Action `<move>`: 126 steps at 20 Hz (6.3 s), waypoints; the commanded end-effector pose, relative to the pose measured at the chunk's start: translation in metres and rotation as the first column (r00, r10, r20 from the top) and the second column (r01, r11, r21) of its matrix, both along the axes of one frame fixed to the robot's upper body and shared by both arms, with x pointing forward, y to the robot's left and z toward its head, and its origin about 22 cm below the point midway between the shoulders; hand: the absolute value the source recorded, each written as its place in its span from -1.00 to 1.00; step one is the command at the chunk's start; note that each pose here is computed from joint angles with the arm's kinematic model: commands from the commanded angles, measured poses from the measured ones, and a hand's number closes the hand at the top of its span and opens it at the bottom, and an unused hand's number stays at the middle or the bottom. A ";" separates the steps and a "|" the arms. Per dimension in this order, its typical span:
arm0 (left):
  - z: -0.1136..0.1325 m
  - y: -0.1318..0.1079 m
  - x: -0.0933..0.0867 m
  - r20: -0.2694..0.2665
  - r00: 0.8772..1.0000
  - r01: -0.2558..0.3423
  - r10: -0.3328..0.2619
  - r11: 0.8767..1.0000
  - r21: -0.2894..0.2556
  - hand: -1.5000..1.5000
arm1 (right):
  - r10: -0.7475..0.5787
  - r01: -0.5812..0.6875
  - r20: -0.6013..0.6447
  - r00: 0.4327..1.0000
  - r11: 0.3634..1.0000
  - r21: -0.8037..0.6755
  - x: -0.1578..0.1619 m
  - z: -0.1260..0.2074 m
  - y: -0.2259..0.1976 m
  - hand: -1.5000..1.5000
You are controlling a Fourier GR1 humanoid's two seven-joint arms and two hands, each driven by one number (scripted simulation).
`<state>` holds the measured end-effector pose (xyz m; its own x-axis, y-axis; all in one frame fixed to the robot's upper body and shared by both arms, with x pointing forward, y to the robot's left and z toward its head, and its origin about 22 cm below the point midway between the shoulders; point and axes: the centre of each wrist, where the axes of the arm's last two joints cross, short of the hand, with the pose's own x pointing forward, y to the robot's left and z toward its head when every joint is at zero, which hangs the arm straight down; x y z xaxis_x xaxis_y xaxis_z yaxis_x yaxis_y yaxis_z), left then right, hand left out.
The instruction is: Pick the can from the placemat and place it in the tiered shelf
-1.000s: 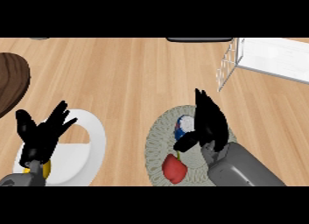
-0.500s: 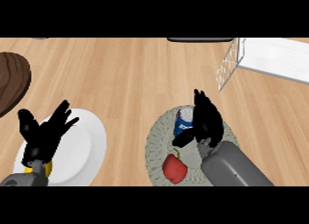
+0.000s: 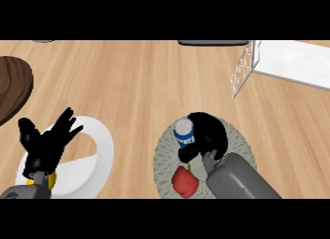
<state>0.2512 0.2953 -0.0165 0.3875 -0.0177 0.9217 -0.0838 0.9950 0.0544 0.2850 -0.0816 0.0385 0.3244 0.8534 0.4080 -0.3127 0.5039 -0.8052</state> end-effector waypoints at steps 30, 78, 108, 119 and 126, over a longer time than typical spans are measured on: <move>-0.017 -0.007 -0.009 -0.060 0.998 -0.004 0.003 1.000 -0.009 0.00 | -0.197 0.172 0.642 0.741 0.980 0.102 -0.049 0.271 -0.133 1.00; -0.014 -0.013 -0.003 -0.062 0.998 0.018 -0.018 1.000 -0.010 0.00 | -0.179 0.205 0.652 0.737 0.978 0.037 0.130 0.282 -0.302 1.00; -0.018 0.003 -0.021 -0.058 0.998 0.008 -0.009 1.000 -0.006 0.00 | -0.690 0.231 0.634 0.350 0.720 0.655 0.085 0.331 -0.374 -1.00; -0.008 0.003 -0.014 -0.054 0.999 -0.004 0.003 1.000 -0.001 0.00 | -0.849 0.277 0.515 0.119 0.526 0.804 -0.004 0.349 -0.466 -1.00; -0.013 -0.004 -0.009 -0.060 0.998 -0.005 0.003 0.999 -0.033 0.00 | -0.816 0.254 0.537 0.213 0.577 0.776 -0.054 0.337 -0.508 -1.00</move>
